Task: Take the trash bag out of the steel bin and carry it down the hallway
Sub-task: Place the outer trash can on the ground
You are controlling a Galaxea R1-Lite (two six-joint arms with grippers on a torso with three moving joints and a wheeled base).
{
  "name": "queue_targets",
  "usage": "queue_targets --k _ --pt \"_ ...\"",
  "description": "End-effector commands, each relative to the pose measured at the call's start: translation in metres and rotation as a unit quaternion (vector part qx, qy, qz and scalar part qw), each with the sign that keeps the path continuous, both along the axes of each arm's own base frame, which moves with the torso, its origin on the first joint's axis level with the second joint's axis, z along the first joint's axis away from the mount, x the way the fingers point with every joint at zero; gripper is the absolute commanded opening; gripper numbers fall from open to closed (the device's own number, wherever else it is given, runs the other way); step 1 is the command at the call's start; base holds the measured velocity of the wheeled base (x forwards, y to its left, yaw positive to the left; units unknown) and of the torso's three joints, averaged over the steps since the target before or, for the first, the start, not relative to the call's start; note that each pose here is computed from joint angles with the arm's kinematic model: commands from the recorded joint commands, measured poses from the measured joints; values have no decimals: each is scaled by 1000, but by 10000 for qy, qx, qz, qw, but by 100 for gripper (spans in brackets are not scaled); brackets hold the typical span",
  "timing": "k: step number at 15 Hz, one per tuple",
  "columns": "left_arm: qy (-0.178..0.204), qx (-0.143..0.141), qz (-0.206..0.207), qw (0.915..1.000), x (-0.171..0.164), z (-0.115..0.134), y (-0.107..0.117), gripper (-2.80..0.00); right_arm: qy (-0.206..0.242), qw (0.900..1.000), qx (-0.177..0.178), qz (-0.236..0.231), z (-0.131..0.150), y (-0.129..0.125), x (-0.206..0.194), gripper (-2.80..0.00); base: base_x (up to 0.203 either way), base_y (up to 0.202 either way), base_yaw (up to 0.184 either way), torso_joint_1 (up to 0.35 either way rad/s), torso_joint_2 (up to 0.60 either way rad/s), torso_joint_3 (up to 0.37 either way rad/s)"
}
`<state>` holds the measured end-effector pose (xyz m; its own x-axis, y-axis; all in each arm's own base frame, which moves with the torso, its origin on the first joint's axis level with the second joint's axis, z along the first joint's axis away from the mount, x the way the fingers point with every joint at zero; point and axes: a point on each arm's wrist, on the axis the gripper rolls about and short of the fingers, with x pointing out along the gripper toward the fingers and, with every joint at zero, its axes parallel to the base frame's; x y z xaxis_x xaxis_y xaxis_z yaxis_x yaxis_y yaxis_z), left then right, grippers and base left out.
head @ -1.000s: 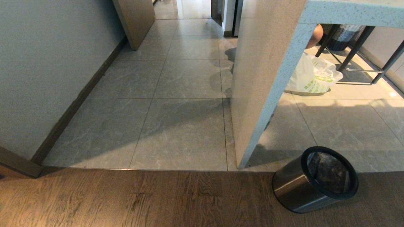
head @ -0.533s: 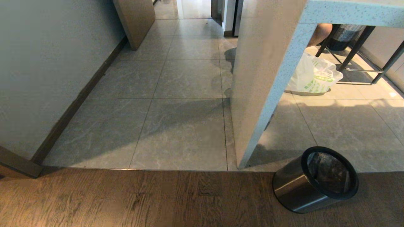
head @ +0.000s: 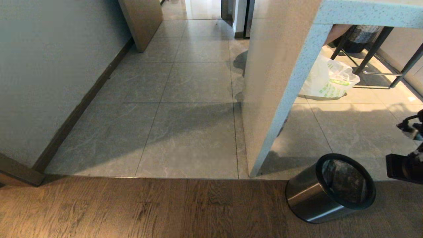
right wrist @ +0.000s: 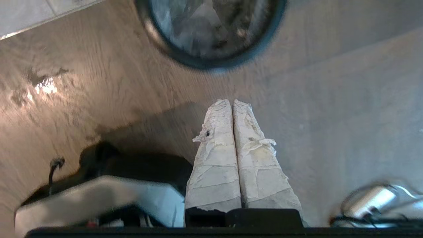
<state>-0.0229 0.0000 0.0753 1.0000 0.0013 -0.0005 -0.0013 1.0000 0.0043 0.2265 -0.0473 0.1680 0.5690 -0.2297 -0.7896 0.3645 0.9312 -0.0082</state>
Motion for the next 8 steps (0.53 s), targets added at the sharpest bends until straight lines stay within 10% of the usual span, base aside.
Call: queue_targets --k 1,8 --pt "5 2 1 10000 0 0 0 -280 436 9989 171 91 -34 -5 22 -280 0 0 0 0 0 0" --pt "10 2 1 10000 0 0 0 -280 -119 9962 336 789 -95 -5 68 -280 0 0 0 0 0 0"
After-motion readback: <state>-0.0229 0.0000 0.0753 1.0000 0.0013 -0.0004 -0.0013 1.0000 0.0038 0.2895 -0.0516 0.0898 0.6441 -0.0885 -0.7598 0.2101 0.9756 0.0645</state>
